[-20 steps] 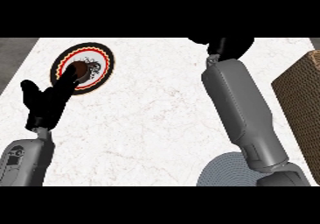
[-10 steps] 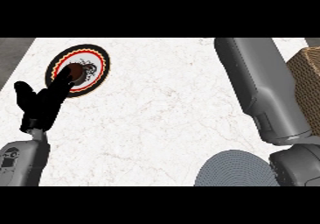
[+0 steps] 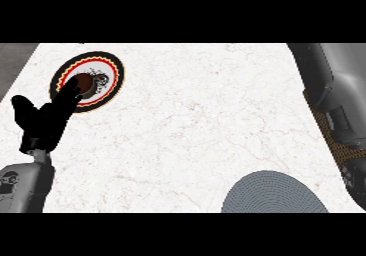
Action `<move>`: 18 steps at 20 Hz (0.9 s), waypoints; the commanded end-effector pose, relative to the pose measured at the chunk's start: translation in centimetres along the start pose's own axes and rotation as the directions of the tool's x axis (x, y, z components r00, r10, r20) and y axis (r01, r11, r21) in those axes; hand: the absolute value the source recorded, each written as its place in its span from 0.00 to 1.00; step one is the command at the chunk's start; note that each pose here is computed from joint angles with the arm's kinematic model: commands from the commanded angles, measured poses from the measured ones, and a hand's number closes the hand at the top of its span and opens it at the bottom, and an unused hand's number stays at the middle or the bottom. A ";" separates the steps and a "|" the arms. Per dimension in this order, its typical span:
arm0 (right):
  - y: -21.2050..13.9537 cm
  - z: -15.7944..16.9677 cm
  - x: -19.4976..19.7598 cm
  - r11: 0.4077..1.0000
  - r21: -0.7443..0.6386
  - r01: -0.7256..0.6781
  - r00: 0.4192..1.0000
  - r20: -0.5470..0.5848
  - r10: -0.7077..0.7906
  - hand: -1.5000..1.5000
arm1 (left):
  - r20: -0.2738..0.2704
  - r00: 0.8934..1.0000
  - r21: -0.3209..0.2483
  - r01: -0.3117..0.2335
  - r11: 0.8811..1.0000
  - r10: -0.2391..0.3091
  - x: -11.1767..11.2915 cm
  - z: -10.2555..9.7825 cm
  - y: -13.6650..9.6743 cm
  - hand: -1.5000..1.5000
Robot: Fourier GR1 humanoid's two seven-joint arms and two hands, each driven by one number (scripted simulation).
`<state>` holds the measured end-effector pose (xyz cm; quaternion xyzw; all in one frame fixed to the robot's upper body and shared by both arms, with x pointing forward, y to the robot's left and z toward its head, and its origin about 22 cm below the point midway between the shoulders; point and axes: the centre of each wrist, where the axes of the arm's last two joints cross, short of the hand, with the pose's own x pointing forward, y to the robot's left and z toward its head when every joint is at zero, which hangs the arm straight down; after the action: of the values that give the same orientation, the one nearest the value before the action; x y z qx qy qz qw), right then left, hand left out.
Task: Pick the eggplant from the placemat and place it in the basket
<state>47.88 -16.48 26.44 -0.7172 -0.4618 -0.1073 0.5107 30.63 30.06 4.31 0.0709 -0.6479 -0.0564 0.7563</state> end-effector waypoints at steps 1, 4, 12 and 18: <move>-0.7 -2.7 -0.3 0.996 -0.052 -0.070 0.975 -0.214 0.057 1.00 | -0.002 1.000 0.006 -0.009 1.000 0.009 0.3 -0.3 0.8 0.50; 0.4 -3.7 -2.2 0.987 -0.096 -0.133 0.964 -0.245 0.106 1.00 | 0.004 1.000 0.009 -0.004 1.000 0.004 0.8 -0.1 -0.2 0.50; 3.3 -3.5 -7.0 0.990 -0.055 -0.132 0.959 -0.259 0.114 1.00 | -0.055 0.998 0.044 -0.019 0.999 0.021 -0.7 -0.1 1.5 0.50; 3.7 -6.8 -11.8 0.985 -0.077 -0.156 0.949 -0.287 0.128 1.00 | -0.029 1.000 0.051 -0.009 0.999 0.010 -0.7 1.3 0.7 0.50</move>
<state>47.11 -26.43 21.47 -0.7634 -0.3642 -0.1288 0.5176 29.79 31.29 3.75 0.0856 -0.6360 -0.0339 0.7662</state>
